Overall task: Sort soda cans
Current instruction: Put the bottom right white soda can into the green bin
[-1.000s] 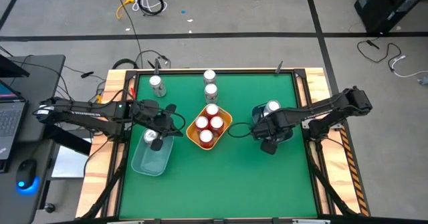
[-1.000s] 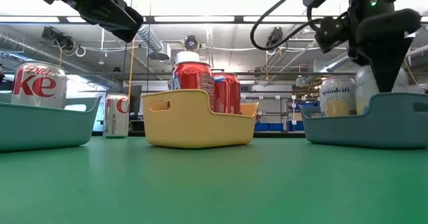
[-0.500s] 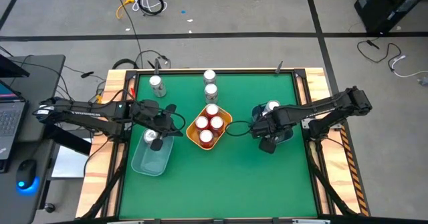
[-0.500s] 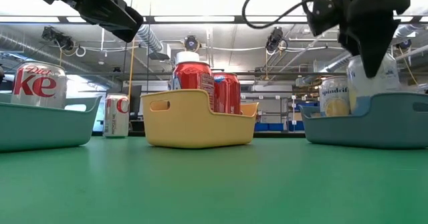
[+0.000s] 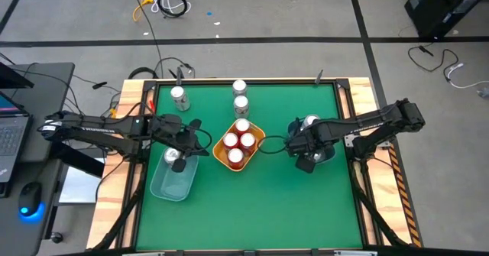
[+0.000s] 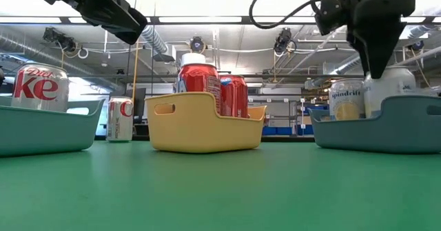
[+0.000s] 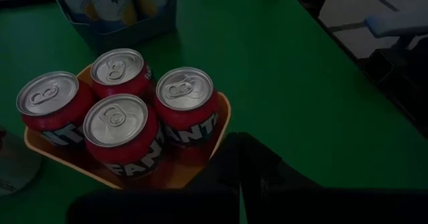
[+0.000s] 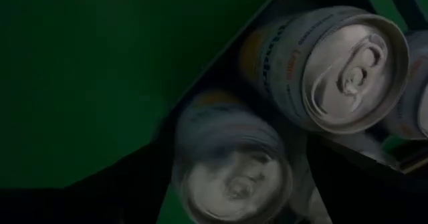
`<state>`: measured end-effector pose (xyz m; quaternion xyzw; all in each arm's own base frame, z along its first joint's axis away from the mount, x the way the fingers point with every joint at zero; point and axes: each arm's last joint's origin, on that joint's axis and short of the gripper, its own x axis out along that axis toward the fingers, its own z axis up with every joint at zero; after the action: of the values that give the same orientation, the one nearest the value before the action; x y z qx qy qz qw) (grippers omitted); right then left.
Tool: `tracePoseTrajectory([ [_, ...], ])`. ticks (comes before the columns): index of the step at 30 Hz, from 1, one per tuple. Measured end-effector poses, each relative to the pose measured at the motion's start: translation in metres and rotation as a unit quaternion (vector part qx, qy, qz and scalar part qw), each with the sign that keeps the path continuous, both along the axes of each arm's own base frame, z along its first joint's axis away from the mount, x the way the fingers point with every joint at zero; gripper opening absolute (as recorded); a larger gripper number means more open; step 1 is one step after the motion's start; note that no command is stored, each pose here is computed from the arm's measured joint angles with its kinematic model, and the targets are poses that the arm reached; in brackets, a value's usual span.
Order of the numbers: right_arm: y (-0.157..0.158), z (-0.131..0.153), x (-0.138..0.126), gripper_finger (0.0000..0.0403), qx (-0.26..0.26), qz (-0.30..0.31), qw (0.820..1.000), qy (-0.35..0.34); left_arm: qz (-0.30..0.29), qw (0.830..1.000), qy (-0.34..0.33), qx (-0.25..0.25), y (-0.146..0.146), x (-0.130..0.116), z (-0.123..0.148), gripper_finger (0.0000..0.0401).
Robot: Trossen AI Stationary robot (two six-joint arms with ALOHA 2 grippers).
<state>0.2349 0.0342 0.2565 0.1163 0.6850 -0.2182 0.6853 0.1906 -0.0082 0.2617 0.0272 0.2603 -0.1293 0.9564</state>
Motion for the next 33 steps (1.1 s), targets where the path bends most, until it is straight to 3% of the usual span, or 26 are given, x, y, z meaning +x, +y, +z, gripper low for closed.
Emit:
tracePoseTrajectory([
  [7, 0.001, 0.004, 0.002, 0.0336, 0.013, 0.009, 1.000, -0.008, 0.000, 1.000, -0.005, 0.000, 0.000, 0.000, 0.001, 0.0000],
  [12, 0.001, 0.027, 0.007, 0.0320, 0.011, 0.009, 0.999, -0.035, 0.006, 1.000, -0.018, -0.011, 0.000, 0.002, 0.004, 0.0000],
  [17, -0.002, 0.049, 0.007, 0.0236, -0.043, 0.008, 0.996, -0.074, -0.010, 0.999, -0.021, -0.030, -0.001, 0.002, 0.005, 0.0000],
  [21, -0.002, 0.046, 0.014, 0.0124, -0.060, 0.029, 0.991, -0.116, -0.036, 0.999, -0.025, -0.026, 0.000, 0.002, 0.005, 0.0000],
  [25, 0.000, 0.033, 0.033, 0.0018, -0.065, 0.060, 0.975, -0.203, -0.062, 0.997, -0.043, -0.029, 0.004, 0.003, 0.006, 0.0000],
  [30, 0.004, 0.012, 0.058, 0.0020, -0.060, 0.070, 0.941, -0.325, -0.062, 0.996, -0.036, -0.049, 0.014, 0.004, -0.010, 0.0000],
  [33, 0.005, -0.001, 0.065, 0.0006, -0.060, 0.074, 0.932, -0.351, -0.042, 0.997, -0.023, -0.061, 0.020, 0.002, -0.021, 0.0000],
])
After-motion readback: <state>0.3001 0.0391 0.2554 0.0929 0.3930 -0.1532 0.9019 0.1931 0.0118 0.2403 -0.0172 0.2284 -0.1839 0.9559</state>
